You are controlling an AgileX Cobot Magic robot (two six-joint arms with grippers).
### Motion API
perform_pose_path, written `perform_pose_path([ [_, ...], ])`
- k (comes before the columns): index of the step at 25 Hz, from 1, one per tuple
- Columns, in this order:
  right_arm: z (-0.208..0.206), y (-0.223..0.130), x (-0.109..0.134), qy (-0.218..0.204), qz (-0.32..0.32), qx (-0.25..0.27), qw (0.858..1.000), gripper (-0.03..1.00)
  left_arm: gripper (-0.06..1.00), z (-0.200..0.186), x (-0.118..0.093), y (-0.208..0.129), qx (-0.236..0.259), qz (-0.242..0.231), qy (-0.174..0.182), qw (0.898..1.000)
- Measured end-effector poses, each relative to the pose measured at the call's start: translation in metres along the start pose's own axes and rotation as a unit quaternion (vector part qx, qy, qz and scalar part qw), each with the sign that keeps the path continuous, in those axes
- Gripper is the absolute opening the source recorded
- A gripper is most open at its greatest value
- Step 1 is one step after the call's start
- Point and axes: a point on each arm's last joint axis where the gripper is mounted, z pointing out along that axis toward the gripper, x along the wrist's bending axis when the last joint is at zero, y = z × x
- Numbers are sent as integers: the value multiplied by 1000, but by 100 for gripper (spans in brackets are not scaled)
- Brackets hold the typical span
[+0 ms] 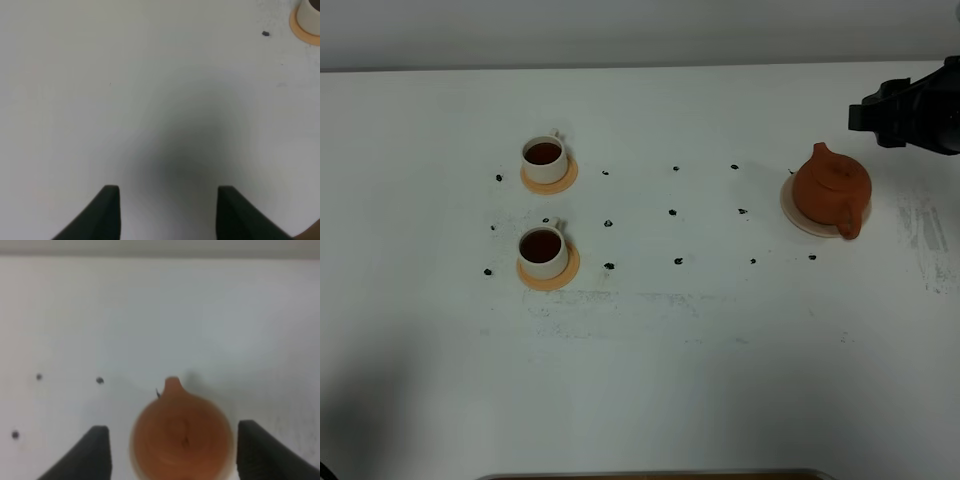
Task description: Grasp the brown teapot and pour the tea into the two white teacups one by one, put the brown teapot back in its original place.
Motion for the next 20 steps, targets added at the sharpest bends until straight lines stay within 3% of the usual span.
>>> perform_pose_path([
  [4, -5, 3, 1, 3, 15, -14, 1000, 56, 46, 0, 0, 0, 0, 0, 0, 1000],
  [7, -30, 13, 2, 6, 21, -53, 998, 56, 46, 0, 0, 0, 0, 0, 0, 1000],
  [12, -115, 27, 7, 4, -25, -145, 989, 56, 46, 0, 0, 0, 0, 0, 0, 1000],
  [20, -253, -29, 15, 0, -80, -168, 982, 56, 46, 0, 0, 0, 0, 0, 0, 1000],
])
